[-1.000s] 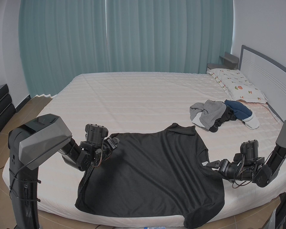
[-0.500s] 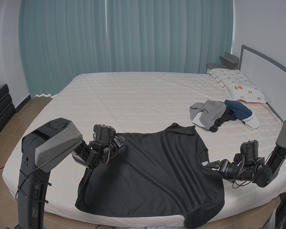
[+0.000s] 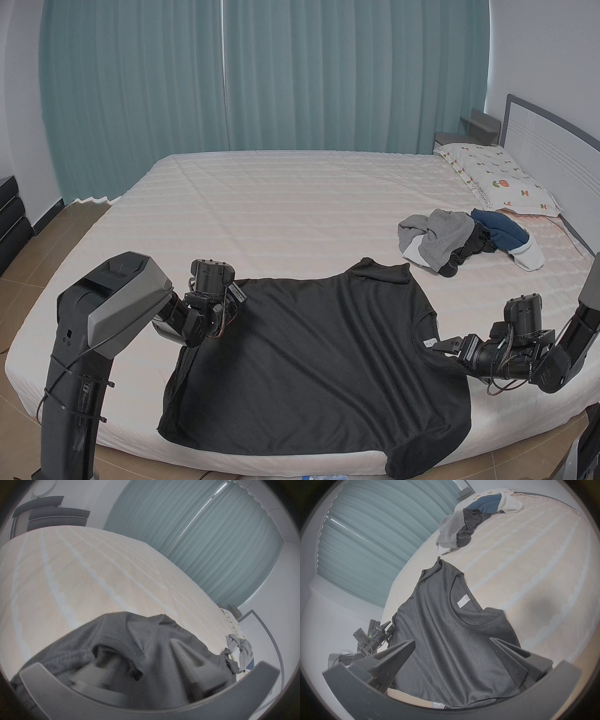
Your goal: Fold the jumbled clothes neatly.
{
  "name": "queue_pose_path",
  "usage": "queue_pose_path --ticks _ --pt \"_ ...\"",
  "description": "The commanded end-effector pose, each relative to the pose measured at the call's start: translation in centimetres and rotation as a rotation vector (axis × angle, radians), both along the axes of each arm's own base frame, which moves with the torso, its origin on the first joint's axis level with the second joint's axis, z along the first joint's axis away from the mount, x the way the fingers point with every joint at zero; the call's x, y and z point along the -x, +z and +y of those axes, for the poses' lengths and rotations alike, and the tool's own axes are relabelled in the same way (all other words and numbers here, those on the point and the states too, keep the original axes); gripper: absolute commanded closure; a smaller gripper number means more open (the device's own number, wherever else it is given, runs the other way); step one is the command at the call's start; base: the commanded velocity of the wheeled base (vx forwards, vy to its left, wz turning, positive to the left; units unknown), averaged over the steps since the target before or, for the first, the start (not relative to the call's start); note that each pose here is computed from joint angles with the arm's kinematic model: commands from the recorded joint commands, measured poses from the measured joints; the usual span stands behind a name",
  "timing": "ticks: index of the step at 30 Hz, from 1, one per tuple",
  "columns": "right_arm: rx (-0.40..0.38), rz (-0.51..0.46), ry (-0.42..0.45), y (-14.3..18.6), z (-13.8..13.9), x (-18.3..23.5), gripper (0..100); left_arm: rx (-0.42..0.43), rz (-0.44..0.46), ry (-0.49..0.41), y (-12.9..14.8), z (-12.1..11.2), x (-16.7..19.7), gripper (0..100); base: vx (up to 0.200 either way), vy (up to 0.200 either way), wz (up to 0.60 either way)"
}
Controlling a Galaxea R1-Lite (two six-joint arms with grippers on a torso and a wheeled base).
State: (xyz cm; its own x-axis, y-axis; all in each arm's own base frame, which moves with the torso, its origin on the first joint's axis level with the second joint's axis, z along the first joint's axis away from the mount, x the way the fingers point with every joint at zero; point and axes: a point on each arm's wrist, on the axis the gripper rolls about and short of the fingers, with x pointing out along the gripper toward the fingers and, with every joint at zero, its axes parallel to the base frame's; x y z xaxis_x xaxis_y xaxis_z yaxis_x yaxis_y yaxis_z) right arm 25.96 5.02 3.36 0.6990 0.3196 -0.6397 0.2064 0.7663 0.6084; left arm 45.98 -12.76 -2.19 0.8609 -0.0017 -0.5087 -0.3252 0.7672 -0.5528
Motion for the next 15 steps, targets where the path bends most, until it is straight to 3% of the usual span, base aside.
queue_pose_path --ticks 1,7,15 --pt "0.0 0.0 0.0 0.0 0.0 0.0 0 -0.001 -0.018 0.026 0.6 1.3 -0.5 100 0.0 0.0 0.0" --pt "0.001 0.0 -0.002 0.0 0.0 0.0 0 -0.071 -0.067 0.061 1.5 4.9 -2.4 100 0.0 0.0 0.0" --pt "0.009 0.016 -0.006 -0.5 0.0 -0.1 0 -0.088 -0.143 0.126 2.6 8.4 -5.0 100 0.0 0.0 0.0"
